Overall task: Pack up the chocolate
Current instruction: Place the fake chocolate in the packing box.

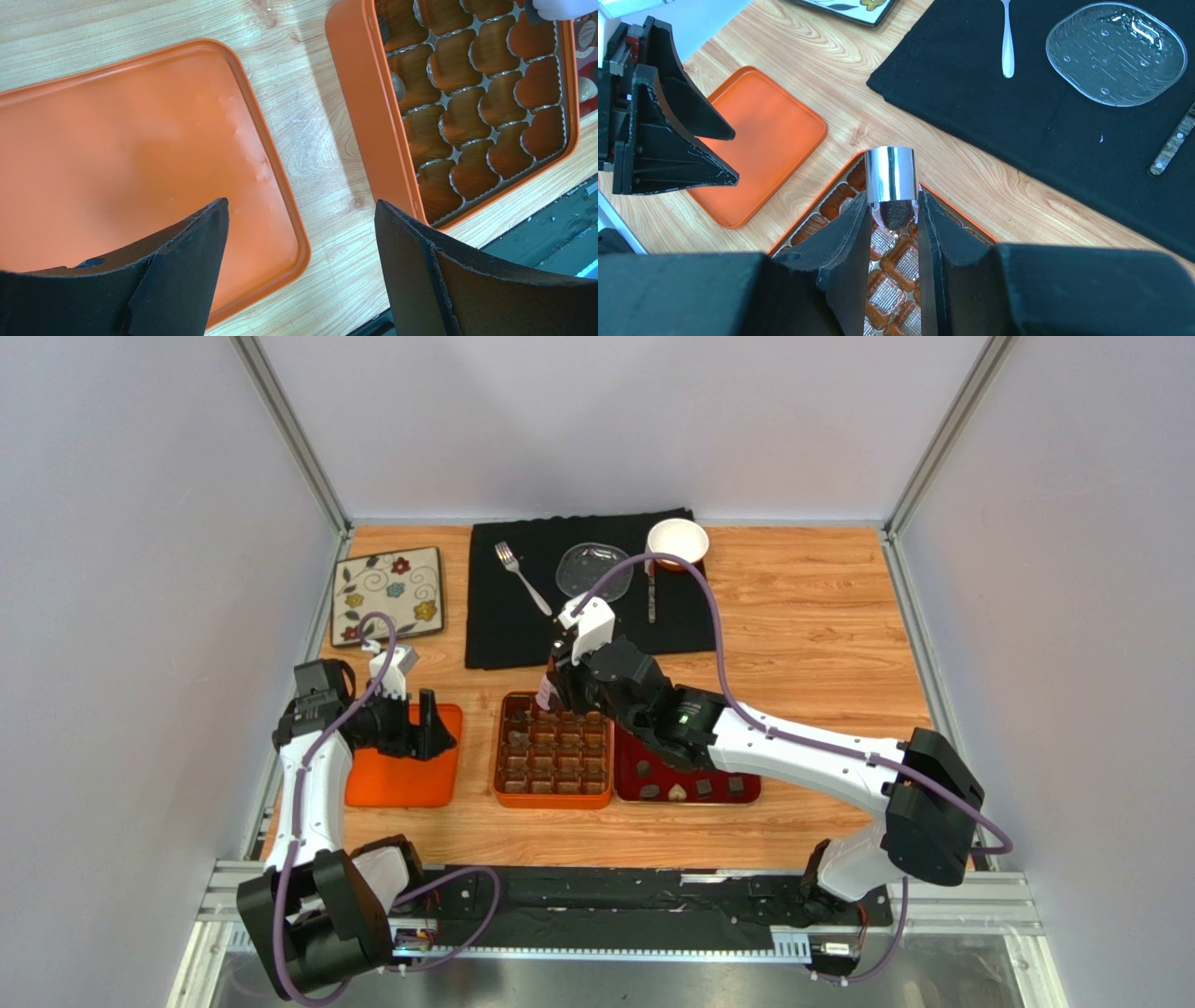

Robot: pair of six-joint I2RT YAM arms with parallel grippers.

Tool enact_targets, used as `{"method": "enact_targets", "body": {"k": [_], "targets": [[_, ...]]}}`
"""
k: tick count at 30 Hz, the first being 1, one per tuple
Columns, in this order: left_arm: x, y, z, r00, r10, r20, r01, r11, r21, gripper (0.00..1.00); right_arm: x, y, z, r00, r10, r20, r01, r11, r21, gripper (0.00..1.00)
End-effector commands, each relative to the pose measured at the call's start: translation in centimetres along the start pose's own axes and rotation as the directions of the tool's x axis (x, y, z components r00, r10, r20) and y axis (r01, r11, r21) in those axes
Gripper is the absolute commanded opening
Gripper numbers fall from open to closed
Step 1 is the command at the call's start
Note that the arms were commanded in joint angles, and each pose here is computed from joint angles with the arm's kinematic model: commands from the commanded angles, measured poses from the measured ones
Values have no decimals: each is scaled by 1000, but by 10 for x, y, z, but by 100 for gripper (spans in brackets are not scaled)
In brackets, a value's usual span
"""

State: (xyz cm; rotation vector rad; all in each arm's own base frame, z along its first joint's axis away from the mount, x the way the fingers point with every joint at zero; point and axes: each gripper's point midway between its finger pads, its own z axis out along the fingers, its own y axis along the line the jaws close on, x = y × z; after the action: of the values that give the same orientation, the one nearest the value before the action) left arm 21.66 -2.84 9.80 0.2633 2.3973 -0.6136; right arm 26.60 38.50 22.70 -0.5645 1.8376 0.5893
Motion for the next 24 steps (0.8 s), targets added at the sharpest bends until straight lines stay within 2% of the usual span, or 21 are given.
{"method": "enact_targets", "body": {"k": [1, 24], "targets": [[-9, 1, -4, 998, 42, 38, -42, 999, -4, 84, -40, 9, 3, 993, 19, 115, -17, 1000, -15, 18], [-8, 1, -4, 999, 38, 37, -38, 999, 2, 84, -26, 3, 11, 997, 9, 76, -11, 1000, 19, 19]]}}
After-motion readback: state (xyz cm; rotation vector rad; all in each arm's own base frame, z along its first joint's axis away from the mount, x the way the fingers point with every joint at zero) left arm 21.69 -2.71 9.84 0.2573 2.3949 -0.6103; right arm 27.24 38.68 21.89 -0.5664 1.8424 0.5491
